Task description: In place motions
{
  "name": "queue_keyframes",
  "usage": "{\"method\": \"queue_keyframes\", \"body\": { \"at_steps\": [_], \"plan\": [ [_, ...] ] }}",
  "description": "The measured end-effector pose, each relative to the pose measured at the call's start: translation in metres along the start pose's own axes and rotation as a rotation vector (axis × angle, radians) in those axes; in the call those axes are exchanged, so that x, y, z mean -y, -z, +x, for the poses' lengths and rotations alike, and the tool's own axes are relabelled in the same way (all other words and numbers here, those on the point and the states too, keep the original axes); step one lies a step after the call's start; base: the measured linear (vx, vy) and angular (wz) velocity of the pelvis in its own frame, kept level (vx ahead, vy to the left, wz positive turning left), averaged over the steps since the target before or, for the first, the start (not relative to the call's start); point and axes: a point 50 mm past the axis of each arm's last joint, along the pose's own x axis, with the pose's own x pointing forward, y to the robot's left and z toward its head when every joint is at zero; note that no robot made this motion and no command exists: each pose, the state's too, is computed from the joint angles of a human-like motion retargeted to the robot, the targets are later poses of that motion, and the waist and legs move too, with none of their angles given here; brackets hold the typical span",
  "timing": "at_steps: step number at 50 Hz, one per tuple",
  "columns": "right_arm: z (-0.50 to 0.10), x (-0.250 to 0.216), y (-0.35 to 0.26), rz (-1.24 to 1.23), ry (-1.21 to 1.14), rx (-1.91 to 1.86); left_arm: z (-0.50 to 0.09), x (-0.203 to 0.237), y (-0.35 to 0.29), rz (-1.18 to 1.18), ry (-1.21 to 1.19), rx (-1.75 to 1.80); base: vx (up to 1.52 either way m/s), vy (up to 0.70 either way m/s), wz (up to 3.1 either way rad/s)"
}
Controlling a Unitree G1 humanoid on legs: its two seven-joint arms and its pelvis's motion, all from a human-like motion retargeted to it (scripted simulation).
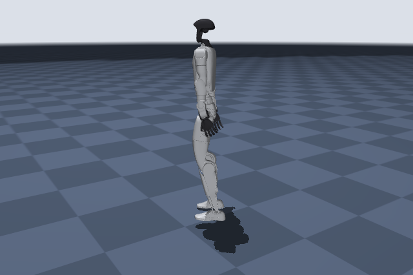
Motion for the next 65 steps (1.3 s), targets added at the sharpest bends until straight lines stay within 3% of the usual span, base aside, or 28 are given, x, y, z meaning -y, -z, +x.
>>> {"method": "queue_keyframes", "body": {
  "at_steps": [6,12,20,24,30,39,50,58,65],
  "plan": [
    [-0.001,0.015,0.017,0.114,0.035,-0.03,0.003,-0.006,0.027,0.045,-0.039,-0.091,0.23,-0.13,-1.04],
    [-0.005,0.032,-0.008,0.188,0.072,0.02,-0.001,-0.013,0.004,0.124,-0.09,-0.006,-0.18,-0.08,-0.87],
    [-0.023,0.049,-0.095,-0.055,0.118,0.331,0.002,-0.005,0.022,0.021,-0.021,-0.074,-0.13,-0.17,-1.07],
    [-0.026,0.043,-0.108,-0.179,0.142,0.379,0.003,-0.001,0.056,-0.004,0.065,-0.225,0.1,0.01,-0.05],
    [-0.02,0.024,-0.099,-0.211,0.064,0.342,-0.003,-0.018,0.058,0.079,0.017,-0.264,0.11,-0.03,0.68],
    [-0.003,0.0,-0.039,-0.172,-0.022,0.148,0.0,-0.012,0.066,-0.048,0.041,-0.231,0.14,0.14,1.26],
    [-0.002,-0.019,0.059,0.233,-0.08,-0.217,-0.012,-0.028,-0.01,0.17,-0.046,-0.022,-0.08,0.28,1.14],
    [0.002,-0.017,0.021,0.265,-0.054,-0.081,-0.018,-0.03,-0.031,0.161,-0.054,0.064,-0.27,0.35,0.42],
    [-0.001,-0.013,-0.033,0.048,-0.094,0.152,-0.004,-0.026,0.041,-0.073,0.015,-0.11,-0.09,0.25,-0.53]
  ]
}}
